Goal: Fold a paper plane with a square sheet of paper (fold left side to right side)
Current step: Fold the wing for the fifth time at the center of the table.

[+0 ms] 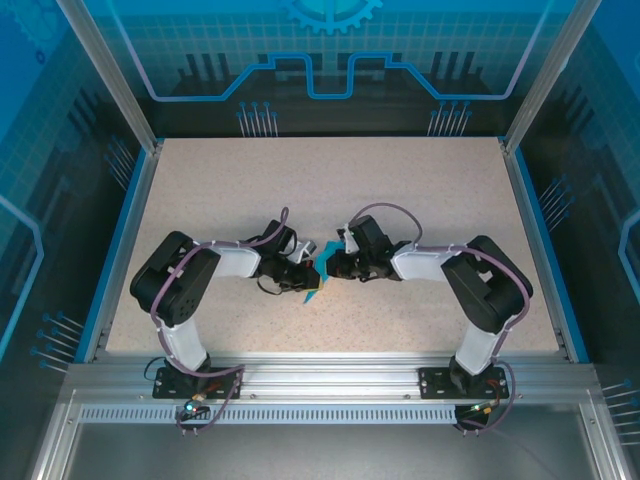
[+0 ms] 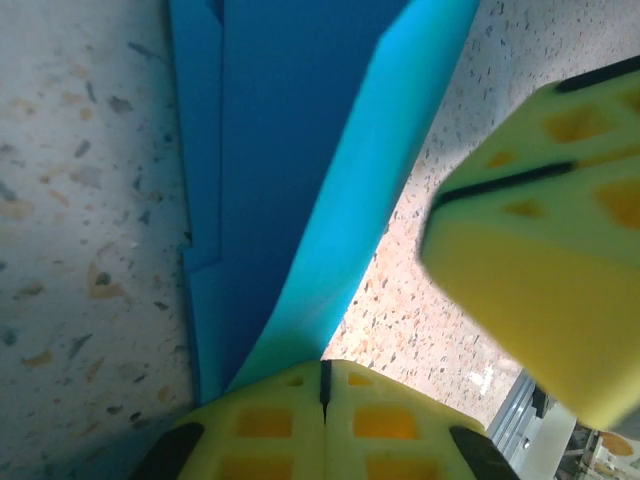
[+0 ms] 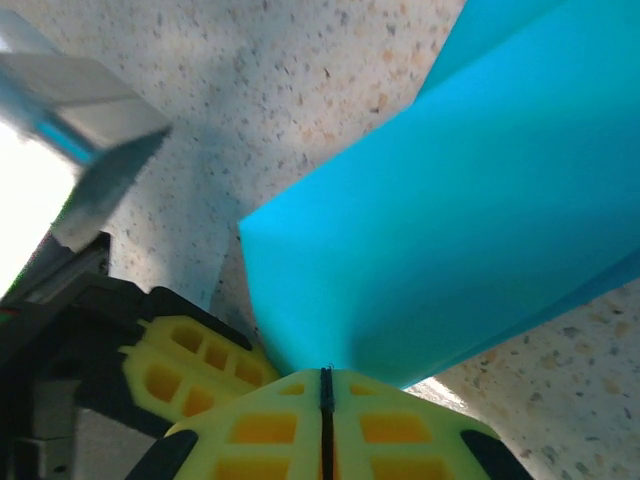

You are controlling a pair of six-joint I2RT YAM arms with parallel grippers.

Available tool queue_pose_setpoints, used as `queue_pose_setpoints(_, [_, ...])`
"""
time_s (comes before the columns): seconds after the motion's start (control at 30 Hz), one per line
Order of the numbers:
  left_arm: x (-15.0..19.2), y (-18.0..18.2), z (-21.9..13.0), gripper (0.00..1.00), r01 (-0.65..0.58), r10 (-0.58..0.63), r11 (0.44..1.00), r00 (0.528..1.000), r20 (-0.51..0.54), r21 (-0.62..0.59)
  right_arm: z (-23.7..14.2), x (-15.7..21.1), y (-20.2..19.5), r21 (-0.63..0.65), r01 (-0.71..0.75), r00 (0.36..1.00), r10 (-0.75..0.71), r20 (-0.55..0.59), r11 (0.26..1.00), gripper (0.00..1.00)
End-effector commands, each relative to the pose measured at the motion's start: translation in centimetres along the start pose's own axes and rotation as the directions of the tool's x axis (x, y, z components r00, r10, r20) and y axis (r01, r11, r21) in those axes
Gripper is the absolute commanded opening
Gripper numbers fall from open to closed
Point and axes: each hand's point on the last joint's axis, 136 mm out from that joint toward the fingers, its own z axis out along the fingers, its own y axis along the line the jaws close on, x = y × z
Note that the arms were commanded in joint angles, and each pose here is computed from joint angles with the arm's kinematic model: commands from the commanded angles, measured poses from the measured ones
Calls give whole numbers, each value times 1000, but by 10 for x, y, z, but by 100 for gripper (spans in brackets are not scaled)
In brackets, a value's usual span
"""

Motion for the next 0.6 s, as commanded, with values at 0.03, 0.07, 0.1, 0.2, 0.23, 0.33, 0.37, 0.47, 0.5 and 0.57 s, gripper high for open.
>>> queue_pose_setpoints(0.03, [23, 33, 8, 0, 85, -90, 993, 994, -57, -88, 10, 4, 7, -21, 9, 1000, -9, -22, 1000, 9])
queue_pose_setpoints(0.07, [23, 33, 9, 0, 84, -89, 993, 994, -59, -88, 11, 5, 4, -7, 8, 1000, -9, -26, 1000, 9])
queue_pose_setpoints(0.1, [23, 33, 9, 0, 85, -90, 993, 994, -59, -88, 12, 6, 2, 3, 9, 1000, -8, -30, 1000, 9])
queue_pose_setpoints(0.2, [23, 33, 9, 0, 82, -87, 993, 994, -59, -90, 13, -3, 5, 15, 23, 1000, -23, -19, 1000, 9])
queue_pose_setpoints(0.23, [23, 33, 9, 0, 81, -87, 993, 994, -62, -90, 14, -3, 3, 29, 24, 999, -23, -22, 999, 9])
queue_pose_setpoints(0.33, [23, 33, 9, 0, 78, -84, 993, 995, -62, -92, 16, -3, -5, 72, 26, 999, -24, -32, 997, 8])
queue_pose_setpoints(0.37, [24, 34, 9, 0, 79, -86, 992, 994, -64, -94, 17, -2, -7, 84, 29, 999, -26, -39, 996, 8])
queue_pose_setpoints(0.47, [23, 33, 9, 0, 79, -85, 993, 994, -63, -92, 18, -2, -14, 121, 38, 998, -31, -53, 992, 8])
queue_pose_setpoints(0.5, [24, 33, 9, 0, 79, -86, 992, 994, -66, -93, 19, -2, -16, 130, 40, 998, -32, -57, 991, 8])
queue_pose_setpoints(0.57, [23, 33, 8, 0, 78, -84, 993, 994, -63, -93, 20, -1, -19, 147, 43, 997, -34, -68, 988, 8])
